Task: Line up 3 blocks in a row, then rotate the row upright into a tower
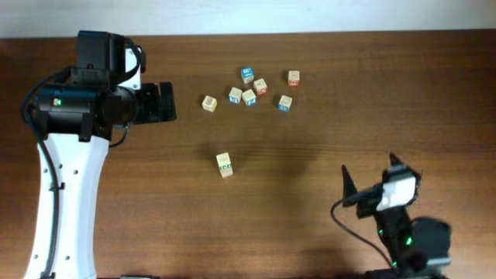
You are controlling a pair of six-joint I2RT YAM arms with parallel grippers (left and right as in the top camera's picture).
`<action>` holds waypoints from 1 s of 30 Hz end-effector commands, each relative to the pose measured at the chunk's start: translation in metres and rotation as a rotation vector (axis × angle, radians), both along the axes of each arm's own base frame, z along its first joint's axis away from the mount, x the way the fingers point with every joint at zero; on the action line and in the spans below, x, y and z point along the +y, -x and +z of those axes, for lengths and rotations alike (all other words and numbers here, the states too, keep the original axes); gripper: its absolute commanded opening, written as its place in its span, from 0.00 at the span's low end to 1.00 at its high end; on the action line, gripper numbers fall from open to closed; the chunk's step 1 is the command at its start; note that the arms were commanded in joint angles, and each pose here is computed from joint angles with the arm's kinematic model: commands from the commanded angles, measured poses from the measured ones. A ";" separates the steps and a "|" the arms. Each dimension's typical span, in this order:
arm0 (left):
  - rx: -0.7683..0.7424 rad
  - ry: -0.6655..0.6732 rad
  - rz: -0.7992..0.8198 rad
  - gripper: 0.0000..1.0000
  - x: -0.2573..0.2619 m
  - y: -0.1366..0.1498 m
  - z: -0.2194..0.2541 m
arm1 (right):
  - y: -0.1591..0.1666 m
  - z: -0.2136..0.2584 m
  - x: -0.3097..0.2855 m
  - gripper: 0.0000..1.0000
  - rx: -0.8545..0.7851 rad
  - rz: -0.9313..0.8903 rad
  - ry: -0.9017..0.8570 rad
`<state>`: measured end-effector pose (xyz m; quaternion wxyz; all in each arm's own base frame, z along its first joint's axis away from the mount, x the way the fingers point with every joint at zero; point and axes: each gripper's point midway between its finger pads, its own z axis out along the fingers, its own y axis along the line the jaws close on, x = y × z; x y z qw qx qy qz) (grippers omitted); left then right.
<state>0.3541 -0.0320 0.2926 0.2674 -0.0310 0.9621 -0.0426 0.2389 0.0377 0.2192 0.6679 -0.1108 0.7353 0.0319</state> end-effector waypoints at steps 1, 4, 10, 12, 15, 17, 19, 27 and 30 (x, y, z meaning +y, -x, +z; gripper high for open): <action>-0.010 -0.012 -0.003 0.99 0.003 0.001 0.003 | 0.002 -0.024 0.000 0.98 -0.078 0.003 0.001; -0.010 -0.012 -0.003 0.99 0.003 0.001 0.003 | -0.003 -0.048 -0.004 0.98 -0.069 -0.019 0.002; -0.010 -0.012 -0.003 0.99 0.003 0.001 0.003 | -0.006 -0.061 -0.013 0.98 -0.038 -0.074 0.003; -0.010 -0.012 -0.003 0.99 0.003 0.001 0.003 | -0.006 -0.061 -0.013 0.98 -0.038 -0.073 0.003; -0.010 -0.012 -0.003 0.99 0.003 0.001 0.003 | -0.006 -0.061 -0.013 0.98 -0.038 -0.074 0.003; -0.010 -0.012 -0.003 0.99 0.003 0.001 0.003 | -0.006 -0.061 -0.013 0.98 -0.038 -0.073 0.003; -0.011 -0.012 -0.003 0.99 0.003 0.001 0.003 | -0.006 -0.061 -0.013 0.98 -0.038 -0.074 0.003; -0.358 -0.082 -0.051 0.99 0.010 0.010 0.048 | -0.006 -0.061 -0.013 0.98 -0.038 -0.074 0.003; -0.569 -0.149 -0.113 0.99 0.011 0.036 0.033 | -0.006 -0.061 -0.013 0.98 -0.038 -0.074 0.003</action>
